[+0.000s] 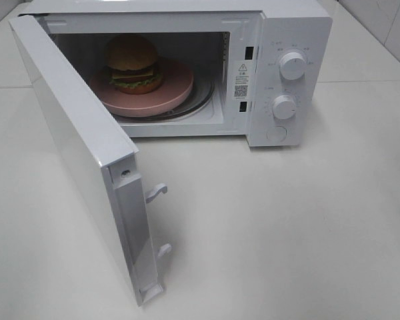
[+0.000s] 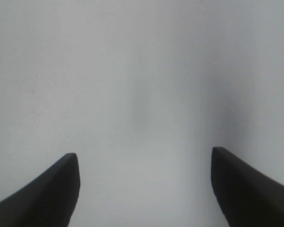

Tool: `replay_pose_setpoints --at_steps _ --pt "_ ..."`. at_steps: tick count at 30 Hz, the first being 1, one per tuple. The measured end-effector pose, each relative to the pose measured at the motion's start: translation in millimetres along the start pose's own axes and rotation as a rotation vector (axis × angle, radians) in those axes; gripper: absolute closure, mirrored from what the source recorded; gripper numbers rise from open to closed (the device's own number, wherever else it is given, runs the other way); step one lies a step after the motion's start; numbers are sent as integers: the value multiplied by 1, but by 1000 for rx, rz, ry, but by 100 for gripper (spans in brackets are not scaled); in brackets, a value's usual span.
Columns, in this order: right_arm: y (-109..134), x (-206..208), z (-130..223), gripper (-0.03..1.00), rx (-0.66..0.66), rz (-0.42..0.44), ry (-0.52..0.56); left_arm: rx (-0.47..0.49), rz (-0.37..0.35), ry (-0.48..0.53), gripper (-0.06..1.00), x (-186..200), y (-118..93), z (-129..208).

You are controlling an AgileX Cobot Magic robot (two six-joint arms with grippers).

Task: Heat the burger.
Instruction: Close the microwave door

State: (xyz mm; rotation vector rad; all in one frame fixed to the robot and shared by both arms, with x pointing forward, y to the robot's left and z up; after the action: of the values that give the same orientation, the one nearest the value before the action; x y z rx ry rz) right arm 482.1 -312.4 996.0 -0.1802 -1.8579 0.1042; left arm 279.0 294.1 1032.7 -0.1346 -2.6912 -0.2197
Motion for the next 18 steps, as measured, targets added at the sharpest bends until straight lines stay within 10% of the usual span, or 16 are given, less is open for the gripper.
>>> replay_pose_setpoints --at_steps 18 --pt "-20 50 99 21 -119 -24 -277 0 0 0 -4 0 0 0"
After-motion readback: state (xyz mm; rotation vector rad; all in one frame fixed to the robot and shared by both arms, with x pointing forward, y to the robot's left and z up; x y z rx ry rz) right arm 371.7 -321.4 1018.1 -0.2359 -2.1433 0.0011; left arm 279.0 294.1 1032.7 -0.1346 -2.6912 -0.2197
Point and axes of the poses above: a point on each arm's last joint axis where the gripper is mounted, x pointing back along that axis away from the gripper, y along the wrist's bending axis when the last joint is at zero, z = x × y, the point moved 5 cm from there along -x, pointing out along that axis toward the gripper, and after that the axes turned 3 degrees about -x, right-handed, at the moved point
